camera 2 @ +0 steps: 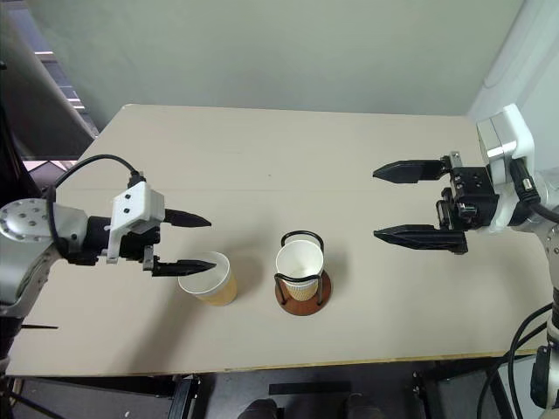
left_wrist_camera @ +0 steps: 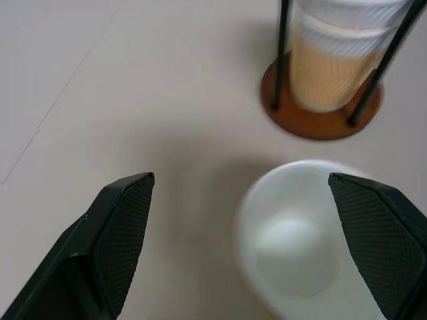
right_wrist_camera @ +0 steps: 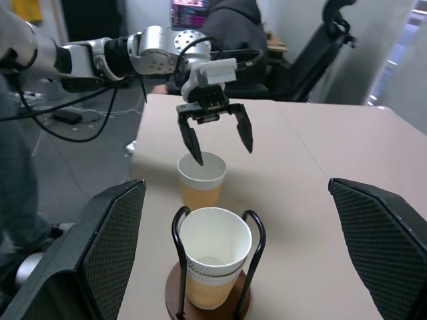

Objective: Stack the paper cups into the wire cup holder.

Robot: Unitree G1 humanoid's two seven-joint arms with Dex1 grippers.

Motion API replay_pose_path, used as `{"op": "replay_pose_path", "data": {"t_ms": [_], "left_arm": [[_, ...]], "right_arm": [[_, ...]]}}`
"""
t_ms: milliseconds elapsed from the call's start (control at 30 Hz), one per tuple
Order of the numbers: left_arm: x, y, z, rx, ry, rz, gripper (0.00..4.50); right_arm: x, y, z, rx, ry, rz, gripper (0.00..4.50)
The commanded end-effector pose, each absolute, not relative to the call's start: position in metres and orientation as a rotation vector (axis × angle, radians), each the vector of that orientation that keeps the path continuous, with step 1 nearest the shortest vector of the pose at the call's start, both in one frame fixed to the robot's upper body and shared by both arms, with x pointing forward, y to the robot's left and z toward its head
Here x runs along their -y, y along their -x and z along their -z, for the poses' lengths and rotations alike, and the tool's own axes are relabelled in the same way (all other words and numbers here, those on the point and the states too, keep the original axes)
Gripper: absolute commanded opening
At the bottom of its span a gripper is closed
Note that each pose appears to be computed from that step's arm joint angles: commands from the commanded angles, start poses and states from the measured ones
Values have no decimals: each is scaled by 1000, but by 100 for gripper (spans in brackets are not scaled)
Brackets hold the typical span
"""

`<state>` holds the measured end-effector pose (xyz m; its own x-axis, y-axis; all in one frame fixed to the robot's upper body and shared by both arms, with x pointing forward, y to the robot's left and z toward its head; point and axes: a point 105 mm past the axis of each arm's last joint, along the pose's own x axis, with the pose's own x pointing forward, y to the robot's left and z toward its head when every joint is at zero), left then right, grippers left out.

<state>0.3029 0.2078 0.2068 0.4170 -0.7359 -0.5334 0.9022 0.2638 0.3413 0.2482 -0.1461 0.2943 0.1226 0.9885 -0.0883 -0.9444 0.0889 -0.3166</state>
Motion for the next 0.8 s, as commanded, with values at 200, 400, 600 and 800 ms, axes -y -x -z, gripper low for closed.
{"op": "replay_pose_path", "data": {"t_ms": [200, 400, 600, 800], "left_arm": [[-206, -310, -195, -376, -795, 1255, 450], [-207, -317, -179, -440, -861, 1286, 389], [-197, -316, -178, -417, -843, 1343, 187], [-192, -312, -190, -377, -821, 1384, 7]], "right_arm": [[153, -235, -300, 193, 388, -1352, 444], [154, -234, -296, 176, 398, -1307, 450], [157, -235, -291, 142, 423, -1268, 450], [157, -236, -286, 121, 441, -1257, 450]]}}
